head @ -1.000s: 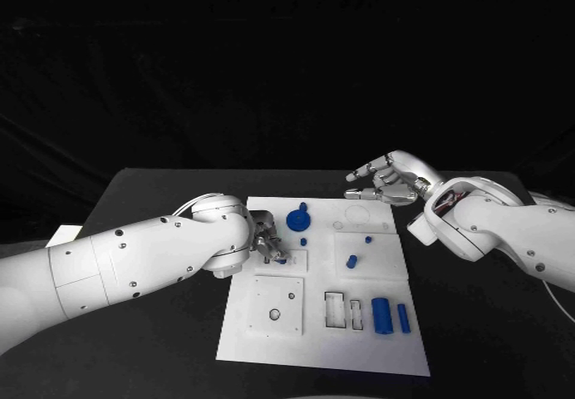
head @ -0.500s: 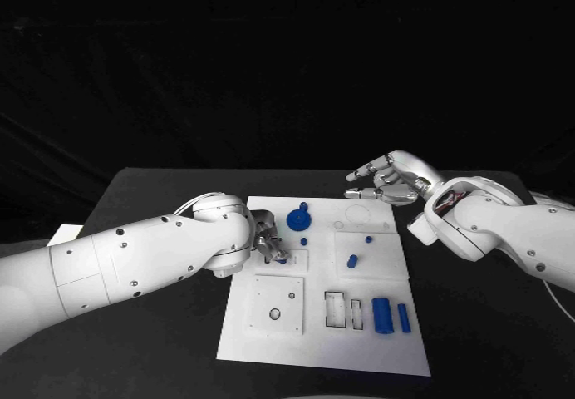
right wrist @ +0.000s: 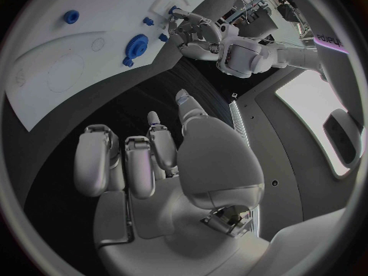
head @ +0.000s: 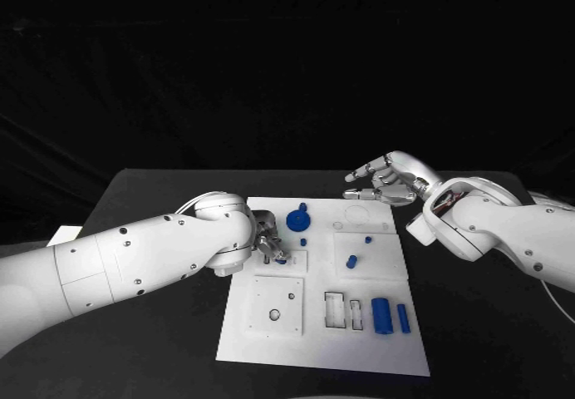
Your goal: Assemble the parts on the task board
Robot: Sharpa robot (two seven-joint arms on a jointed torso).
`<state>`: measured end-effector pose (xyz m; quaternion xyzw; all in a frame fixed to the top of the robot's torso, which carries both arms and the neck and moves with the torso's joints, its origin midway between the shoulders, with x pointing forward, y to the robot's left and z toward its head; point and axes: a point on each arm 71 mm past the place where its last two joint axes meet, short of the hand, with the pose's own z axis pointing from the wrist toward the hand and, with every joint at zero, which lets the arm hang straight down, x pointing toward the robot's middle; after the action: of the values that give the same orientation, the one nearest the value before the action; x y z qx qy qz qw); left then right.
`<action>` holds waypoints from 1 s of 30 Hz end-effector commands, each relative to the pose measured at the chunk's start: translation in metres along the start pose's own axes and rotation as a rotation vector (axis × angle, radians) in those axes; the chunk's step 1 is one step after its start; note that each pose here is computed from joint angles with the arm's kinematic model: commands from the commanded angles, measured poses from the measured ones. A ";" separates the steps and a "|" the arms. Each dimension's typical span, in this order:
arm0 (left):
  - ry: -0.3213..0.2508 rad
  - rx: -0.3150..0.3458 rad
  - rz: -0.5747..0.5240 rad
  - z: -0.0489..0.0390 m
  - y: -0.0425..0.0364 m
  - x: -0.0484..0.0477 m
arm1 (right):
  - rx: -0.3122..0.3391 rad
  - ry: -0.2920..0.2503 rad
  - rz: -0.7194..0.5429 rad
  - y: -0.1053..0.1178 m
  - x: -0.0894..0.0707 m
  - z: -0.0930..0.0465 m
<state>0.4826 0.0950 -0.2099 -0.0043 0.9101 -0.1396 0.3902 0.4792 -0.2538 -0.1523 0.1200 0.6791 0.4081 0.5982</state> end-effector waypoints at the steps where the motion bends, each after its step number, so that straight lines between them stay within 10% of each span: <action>1: 0.054 -0.036 0.021 0.0014 0.0011 0.0063 | -0.006 0.017 -0.005 0.000 0.002 0.000; 30: 0.041 -0.068 0.007 0.0058 0.0018 0.0037 | -0.015 0.013 -0.001 0.001 0.002 0.000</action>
<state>0.4871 0.0935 -0.2122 -0.0046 0.9131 -0.1335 0.3851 0.4789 -0.2534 -0.1526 0.1191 0.6793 0.4096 0.5972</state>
